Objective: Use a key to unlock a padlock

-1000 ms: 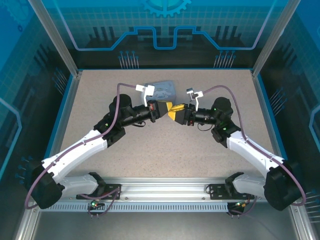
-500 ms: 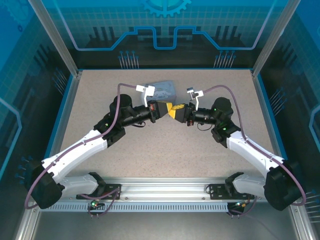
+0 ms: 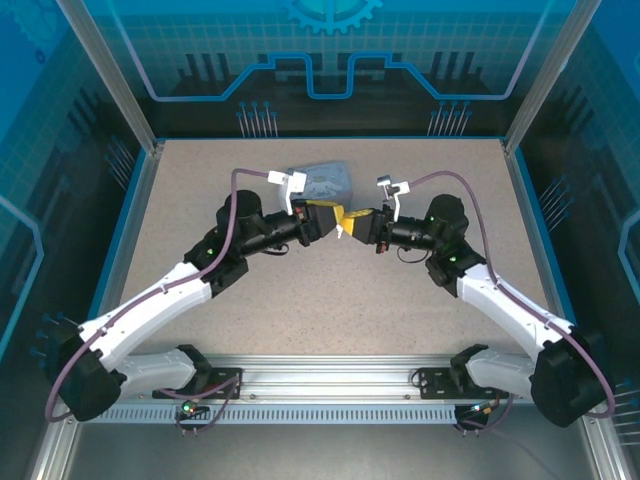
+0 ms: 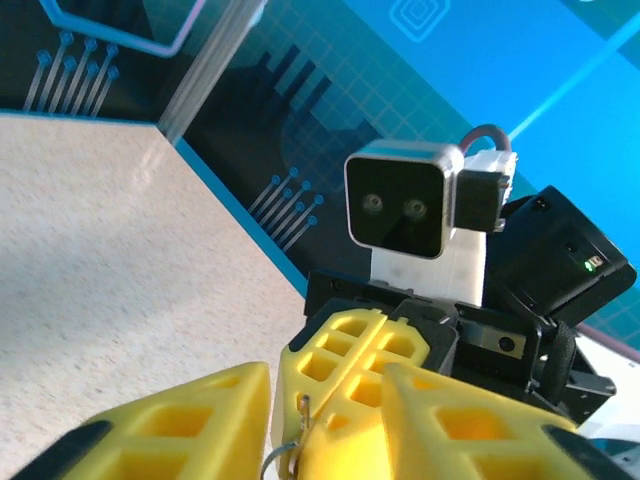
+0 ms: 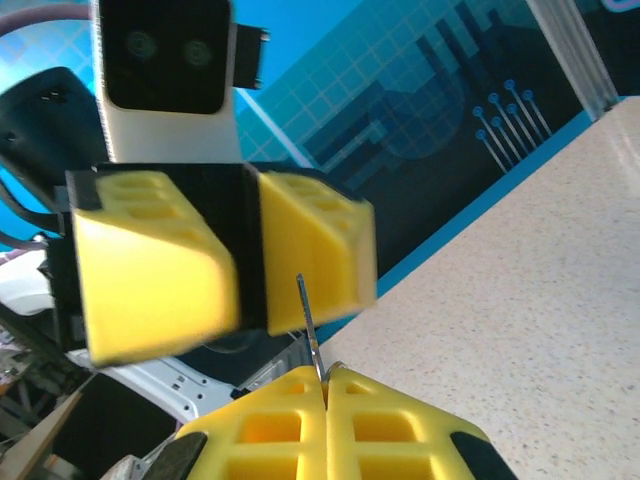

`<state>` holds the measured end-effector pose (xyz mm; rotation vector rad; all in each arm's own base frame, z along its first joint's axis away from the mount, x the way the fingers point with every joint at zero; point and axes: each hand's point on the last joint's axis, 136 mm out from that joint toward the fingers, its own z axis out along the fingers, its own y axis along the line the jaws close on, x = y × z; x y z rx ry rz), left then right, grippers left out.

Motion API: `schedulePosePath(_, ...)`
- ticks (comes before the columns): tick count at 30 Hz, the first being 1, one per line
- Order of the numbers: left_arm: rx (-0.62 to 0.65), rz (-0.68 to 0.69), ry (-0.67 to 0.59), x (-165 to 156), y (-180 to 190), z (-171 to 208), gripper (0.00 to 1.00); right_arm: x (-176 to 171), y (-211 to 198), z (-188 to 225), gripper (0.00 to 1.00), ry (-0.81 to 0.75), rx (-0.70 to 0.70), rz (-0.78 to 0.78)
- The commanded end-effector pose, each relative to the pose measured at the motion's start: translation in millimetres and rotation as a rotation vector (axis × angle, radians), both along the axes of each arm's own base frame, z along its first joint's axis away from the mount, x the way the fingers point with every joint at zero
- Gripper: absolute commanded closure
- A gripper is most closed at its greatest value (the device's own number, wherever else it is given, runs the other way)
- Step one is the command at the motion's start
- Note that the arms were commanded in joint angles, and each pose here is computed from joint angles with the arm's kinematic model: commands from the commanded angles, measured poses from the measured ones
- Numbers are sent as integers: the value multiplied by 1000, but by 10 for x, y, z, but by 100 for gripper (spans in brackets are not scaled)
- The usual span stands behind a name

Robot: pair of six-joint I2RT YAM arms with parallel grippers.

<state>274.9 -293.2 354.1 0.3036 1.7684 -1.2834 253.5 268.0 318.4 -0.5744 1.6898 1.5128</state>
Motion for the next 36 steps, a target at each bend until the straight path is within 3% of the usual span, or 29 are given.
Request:
schedulePosePath(1,15,100,-56,-9,210,118,42,52,-118,-36,100,-32,-85,-57)
schedulePosePath(9,140,295,106,200,662,-424,22,246,-276,-609,100,66,-315,-150)
schedulePosePath(21,159,470,438,541,1067,-1701,12,977,11,-1244,100,277,-400,-163)
schedulePosePath(26,204,580,506,811,1379,-1918,1,1453,105,-1465,100,335,-445,-194)
schedulePosePath(30,245,623,527,1120,1539,-2017,1,1851,143,-1622,100,383,-428,-217)
schedulePosePath(36,301,598,578,1620,1494,-2187,1,2307,172,-1808,100,439,-414,-235)
